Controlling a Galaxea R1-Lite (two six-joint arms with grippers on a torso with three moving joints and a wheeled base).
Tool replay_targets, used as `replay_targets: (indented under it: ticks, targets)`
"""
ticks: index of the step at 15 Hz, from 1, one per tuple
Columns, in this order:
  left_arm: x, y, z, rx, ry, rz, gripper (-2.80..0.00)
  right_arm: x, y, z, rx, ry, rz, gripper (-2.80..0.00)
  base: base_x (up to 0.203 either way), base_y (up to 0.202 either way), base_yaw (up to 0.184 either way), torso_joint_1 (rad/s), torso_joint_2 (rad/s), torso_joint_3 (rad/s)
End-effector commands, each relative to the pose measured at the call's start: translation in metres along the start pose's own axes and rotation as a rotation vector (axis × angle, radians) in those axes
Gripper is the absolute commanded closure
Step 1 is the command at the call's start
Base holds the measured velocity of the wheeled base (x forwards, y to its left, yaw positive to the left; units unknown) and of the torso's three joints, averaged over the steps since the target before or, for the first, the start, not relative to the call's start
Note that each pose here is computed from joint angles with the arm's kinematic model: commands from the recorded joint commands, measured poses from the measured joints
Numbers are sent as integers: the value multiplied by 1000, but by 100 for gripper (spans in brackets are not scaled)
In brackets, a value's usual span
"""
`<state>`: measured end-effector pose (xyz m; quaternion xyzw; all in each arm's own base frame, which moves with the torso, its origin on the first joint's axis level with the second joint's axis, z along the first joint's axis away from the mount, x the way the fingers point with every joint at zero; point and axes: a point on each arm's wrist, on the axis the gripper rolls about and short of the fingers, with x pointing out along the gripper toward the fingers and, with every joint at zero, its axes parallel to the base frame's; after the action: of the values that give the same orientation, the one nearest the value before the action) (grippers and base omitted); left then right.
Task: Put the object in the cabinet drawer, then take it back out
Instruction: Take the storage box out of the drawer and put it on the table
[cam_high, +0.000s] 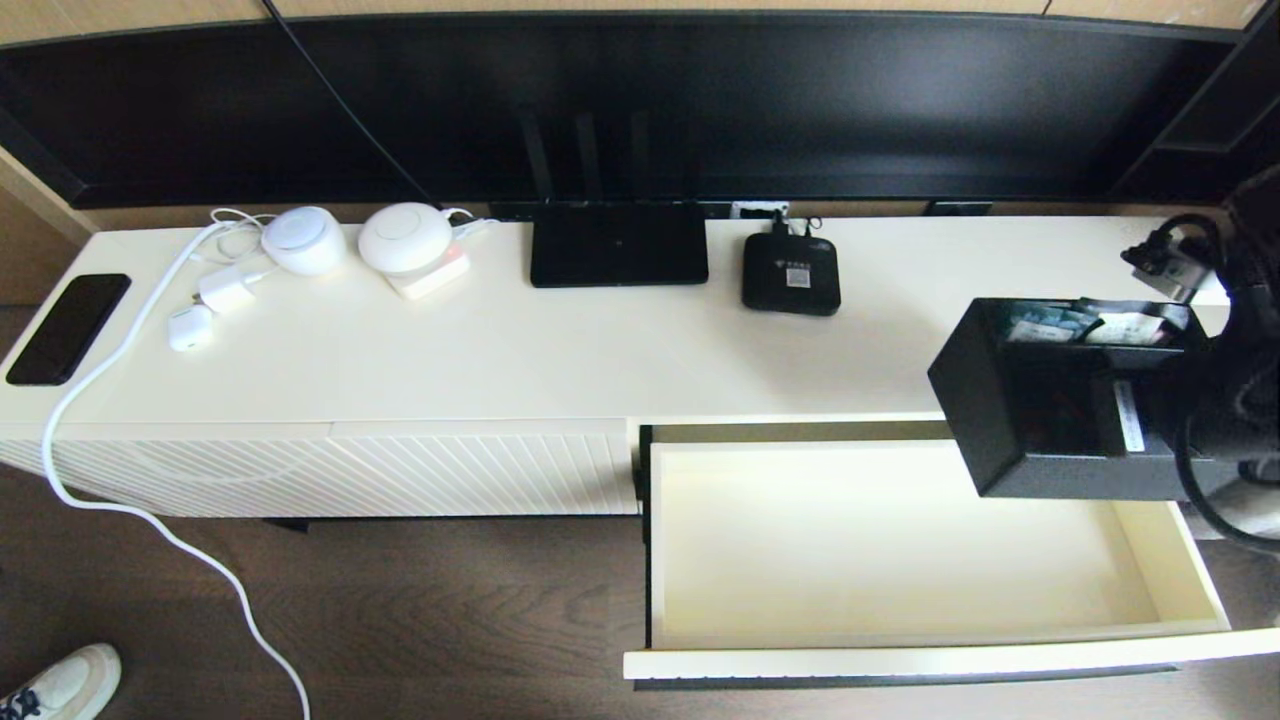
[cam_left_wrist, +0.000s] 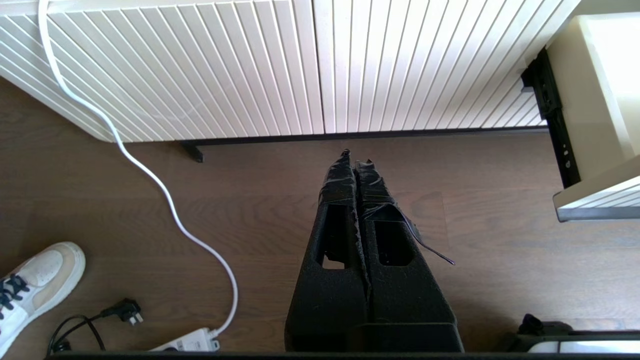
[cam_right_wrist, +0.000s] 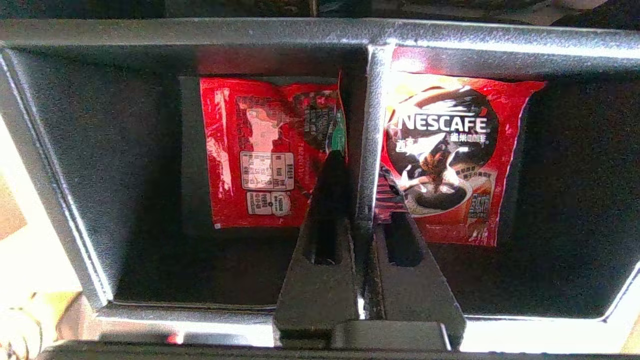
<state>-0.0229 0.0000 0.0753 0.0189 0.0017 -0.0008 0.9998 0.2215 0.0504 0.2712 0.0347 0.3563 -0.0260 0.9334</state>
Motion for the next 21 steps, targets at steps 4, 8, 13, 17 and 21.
replay_targets:
  ticks: [4,8,13,17,21]
  targets:
    - [0,0,0,0,2,0,0,46,11,35,-18,-3,-30,0,0,0,0,0,0,0]
    - [0,0,0,0,2,0,0,72,13,49,-53,-79,-34,0,0,0,0,0,0,0]
    - [0,0,0,0,1,0,0,93,11,53,-41,-86,-44,0,0,0,0,0,0,0]
    - [0,0,0,0,0,0,0,91,13,66,-31,-125,-36,0,0,0,0,0,0,0]
    - [0,0,0,0,1,0,0,96,15,71,-25,-132,-36,0,0,0,0,0,0,0]
